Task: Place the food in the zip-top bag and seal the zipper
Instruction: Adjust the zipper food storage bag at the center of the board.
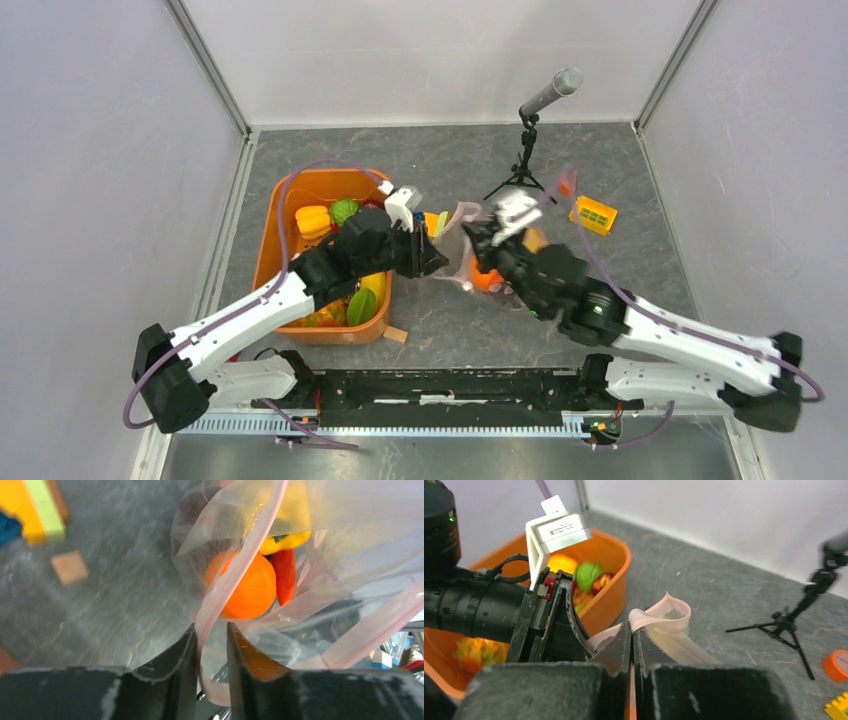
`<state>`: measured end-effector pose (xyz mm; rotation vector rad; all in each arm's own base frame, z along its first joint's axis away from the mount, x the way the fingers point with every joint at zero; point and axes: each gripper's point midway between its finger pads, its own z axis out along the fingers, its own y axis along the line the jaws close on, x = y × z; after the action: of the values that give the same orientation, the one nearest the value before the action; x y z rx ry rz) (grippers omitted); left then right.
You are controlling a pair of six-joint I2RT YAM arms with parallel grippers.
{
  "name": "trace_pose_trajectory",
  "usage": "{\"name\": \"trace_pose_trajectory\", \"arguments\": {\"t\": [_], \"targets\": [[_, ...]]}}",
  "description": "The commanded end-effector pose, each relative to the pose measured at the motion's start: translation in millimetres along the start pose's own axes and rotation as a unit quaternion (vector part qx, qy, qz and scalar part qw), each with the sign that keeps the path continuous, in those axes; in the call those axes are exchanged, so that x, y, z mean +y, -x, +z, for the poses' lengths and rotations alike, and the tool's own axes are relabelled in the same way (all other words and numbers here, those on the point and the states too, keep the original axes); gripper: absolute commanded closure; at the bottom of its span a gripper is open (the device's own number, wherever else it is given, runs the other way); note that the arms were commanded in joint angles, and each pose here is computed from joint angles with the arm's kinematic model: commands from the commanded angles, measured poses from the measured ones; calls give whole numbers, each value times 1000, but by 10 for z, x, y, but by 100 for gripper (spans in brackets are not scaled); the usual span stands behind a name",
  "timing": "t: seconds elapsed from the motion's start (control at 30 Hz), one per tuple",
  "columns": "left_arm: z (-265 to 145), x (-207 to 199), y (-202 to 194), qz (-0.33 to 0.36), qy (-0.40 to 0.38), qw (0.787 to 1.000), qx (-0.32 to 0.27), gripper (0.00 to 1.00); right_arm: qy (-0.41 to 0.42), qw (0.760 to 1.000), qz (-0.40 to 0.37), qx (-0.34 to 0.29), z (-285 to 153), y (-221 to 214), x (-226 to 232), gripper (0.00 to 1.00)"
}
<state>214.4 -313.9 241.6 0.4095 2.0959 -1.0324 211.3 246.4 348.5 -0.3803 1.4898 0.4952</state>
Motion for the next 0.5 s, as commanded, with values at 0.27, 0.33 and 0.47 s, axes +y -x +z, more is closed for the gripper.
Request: {"name": "trace_pose_trajectory", "arguments": {"t": [0.27,0.33,0.47], "targets": [[-616,318,170,19,100,992,-78,17,193,976,-92,39,66,-262,719,100],[-659,332,174,25,107,991,-76,16,190,975,-103,47,-4,-298,645,100],[-743,383,172,36,121,989,-78,13,139,986,-87,26,-105,-214,374,99]]}}
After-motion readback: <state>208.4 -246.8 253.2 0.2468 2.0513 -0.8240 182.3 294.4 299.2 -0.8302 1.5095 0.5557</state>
